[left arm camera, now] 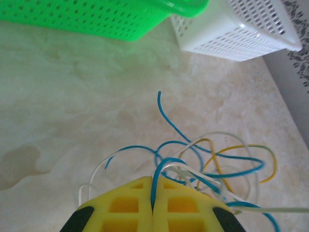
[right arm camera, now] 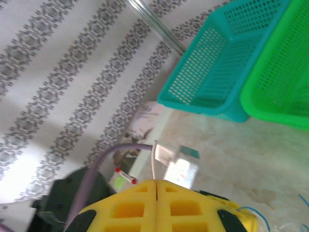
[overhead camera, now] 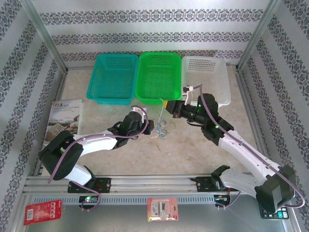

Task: Untangle the cables

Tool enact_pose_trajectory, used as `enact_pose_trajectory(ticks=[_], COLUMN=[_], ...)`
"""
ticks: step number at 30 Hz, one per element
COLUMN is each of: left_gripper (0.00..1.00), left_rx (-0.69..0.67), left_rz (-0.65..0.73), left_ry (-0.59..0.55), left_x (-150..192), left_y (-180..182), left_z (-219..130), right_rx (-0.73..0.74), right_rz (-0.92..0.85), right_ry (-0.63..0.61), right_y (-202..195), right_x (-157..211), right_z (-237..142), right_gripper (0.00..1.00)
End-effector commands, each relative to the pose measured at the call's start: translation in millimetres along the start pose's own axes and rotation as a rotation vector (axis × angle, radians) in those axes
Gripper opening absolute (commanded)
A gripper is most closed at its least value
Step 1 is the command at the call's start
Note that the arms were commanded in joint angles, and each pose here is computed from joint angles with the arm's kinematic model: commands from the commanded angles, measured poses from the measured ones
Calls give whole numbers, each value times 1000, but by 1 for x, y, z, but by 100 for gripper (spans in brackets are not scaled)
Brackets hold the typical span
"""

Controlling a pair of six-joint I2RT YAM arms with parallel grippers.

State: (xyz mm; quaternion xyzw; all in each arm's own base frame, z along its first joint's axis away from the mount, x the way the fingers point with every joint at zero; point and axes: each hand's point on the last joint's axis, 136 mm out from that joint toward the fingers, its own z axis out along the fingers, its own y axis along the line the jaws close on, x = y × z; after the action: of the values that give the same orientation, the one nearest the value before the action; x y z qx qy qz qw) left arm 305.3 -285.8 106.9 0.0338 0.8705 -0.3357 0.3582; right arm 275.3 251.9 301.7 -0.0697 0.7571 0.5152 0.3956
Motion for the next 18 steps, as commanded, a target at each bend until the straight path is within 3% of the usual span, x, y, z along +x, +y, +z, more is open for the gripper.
enact_pose_trajectory(ticks=[1, 18], left_gripper=[0, 0], left_rx=[-30, -69], left_rz=[-11, -13], left_ry=[-7, 30], left_x=[2, 24], left_y=[12, 30], left_z=[-1, -4], right_rx=[-149, -321], right_rz=[0, -38], right_ry=[-97, -409], right_y=[39, 118], right_x=[-29, -124], right_z=[-14, -73], right_gripper=[0, 0])
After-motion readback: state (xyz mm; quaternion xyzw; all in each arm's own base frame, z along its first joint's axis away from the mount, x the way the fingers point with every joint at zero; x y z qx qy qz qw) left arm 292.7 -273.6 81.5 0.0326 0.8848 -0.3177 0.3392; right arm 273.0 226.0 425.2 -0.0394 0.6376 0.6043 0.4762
